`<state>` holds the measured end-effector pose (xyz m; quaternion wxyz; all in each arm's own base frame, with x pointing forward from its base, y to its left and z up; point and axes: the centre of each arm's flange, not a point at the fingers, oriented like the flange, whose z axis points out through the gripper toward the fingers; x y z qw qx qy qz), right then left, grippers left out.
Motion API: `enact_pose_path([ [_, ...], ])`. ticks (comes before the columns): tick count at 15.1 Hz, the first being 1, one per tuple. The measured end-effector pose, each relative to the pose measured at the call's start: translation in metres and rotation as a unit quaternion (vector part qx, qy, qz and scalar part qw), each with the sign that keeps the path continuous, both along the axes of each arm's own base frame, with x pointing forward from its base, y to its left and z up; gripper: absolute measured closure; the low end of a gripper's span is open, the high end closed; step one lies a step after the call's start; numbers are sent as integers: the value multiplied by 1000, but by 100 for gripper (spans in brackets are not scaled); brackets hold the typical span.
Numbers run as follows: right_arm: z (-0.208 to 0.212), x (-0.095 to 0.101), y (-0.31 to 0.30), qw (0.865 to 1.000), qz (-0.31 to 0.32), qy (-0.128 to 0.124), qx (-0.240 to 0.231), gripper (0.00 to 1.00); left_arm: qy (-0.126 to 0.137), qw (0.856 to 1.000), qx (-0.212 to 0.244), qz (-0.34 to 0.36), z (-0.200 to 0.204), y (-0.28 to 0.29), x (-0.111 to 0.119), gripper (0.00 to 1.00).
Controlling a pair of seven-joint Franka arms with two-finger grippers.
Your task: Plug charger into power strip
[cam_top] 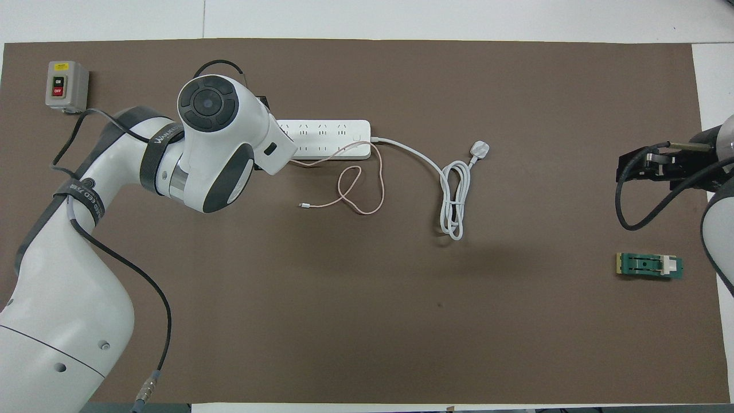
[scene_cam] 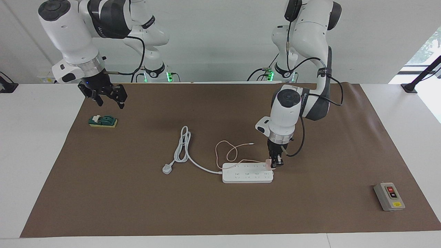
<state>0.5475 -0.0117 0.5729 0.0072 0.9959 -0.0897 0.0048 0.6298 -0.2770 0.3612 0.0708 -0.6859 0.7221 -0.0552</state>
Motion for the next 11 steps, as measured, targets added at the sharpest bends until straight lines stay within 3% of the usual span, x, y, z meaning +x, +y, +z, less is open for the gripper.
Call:
enact_pose_path([
  [5,-1,0,-2,1000,6,1,0,16,27,999,-22,27,0,5,-2,68],
  [11,-1,-1,-7,998,70,2,-1,16,47,994,-62,81,0,16,3,68],
])
